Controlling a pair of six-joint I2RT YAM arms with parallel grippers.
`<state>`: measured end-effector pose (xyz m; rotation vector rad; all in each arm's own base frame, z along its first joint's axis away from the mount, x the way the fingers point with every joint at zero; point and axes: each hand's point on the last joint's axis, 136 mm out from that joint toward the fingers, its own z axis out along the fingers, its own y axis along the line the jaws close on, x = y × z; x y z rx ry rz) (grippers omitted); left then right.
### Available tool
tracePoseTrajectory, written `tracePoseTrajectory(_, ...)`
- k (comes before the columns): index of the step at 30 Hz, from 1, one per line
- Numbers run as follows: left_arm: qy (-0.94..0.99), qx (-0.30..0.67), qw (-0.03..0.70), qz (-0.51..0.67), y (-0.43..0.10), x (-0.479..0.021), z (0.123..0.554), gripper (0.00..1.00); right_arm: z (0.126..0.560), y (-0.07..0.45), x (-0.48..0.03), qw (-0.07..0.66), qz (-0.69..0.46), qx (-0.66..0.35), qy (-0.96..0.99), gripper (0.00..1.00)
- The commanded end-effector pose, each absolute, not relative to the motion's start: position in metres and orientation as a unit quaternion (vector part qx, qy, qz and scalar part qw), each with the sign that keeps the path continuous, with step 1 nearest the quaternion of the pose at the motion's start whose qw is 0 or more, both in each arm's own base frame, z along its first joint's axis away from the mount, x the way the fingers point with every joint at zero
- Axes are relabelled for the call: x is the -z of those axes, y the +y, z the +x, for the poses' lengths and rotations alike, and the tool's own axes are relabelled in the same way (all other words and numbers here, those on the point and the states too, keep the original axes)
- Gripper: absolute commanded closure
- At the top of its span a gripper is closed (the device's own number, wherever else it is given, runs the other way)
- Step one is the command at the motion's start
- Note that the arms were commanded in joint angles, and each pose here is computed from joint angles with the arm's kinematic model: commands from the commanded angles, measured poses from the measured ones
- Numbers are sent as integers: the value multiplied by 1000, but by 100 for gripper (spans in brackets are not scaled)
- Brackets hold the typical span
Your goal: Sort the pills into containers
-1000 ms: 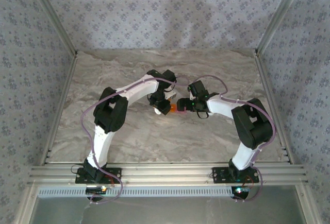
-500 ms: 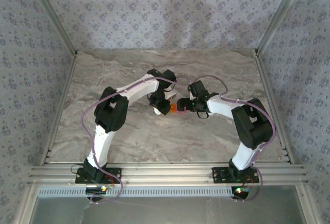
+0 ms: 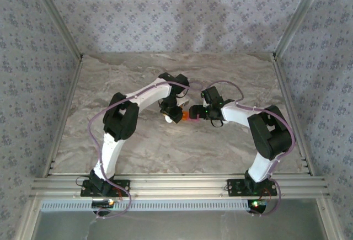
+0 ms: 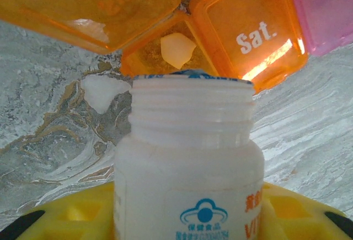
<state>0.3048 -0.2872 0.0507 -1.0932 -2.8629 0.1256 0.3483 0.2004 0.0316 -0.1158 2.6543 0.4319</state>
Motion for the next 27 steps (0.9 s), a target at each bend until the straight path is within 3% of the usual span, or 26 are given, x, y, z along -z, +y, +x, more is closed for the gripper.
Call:
tracePoseTrajectory(1, -930, -17, 61, -363, -276, -48, 302, 100, 323, 199, -1, 167, -40, -155, 973, 10)
tracePoseTrajectory(27, -926, -10, 59, -372, -277, -44, 303, 100, 322, 197, 5, 159, -33, -156, 974, 10)
